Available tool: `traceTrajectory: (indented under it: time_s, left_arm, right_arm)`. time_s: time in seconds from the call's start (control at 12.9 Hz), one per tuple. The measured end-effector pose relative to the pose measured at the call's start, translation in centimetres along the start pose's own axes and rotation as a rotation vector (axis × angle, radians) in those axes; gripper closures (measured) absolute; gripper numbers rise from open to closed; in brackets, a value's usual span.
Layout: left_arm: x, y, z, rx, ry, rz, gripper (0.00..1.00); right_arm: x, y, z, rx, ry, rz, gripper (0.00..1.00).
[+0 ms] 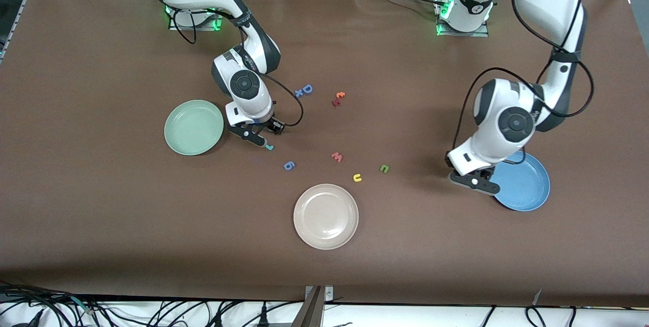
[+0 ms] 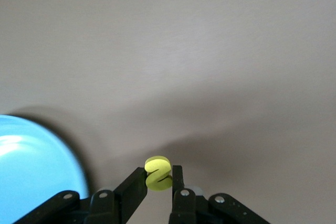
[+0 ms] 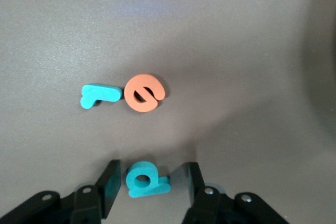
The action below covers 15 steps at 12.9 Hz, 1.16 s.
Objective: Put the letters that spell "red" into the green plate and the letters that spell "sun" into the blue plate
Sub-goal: 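Carry the yellow 2 to the blue plate while the right gripper lifts the p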
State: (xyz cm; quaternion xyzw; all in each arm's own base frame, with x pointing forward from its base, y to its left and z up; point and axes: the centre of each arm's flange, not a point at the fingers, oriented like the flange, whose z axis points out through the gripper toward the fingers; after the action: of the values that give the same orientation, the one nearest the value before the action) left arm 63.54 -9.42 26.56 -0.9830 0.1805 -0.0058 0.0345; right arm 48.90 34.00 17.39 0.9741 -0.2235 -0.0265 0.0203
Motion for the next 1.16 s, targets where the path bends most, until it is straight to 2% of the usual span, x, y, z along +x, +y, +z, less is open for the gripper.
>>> traceTrajectory:
  time_s: [0.31,0.54,0.7,1.16]
  left_arm:
    - [-1.9,-6.2,0.3,0.005,-0.011,0.103,0.74]
    - [-3.6,-9.7,1.4,0.000,-0.027,0.159,0.74]
    - [-4.5,-11.5,2.5,0.001,-0.029,0.193,0.74]
    - [-4.6,-12.3,5.2,0.019,-0.007,0.212,0.74]
  right_arm:
    - [-0.5,-0.3,0.0,0.002,-0.004,-0.008,0.41]
    - [-0.6,-0.4,0.0,0.005,-0.003,-0.010,0.44]
    - [-0.7,-0.5,-0.4,0.011,-0.001,-0.013,0.63]
    - [-0.6,-0.4,-1.4,-0.003,-0.006,-0.029,0.63]
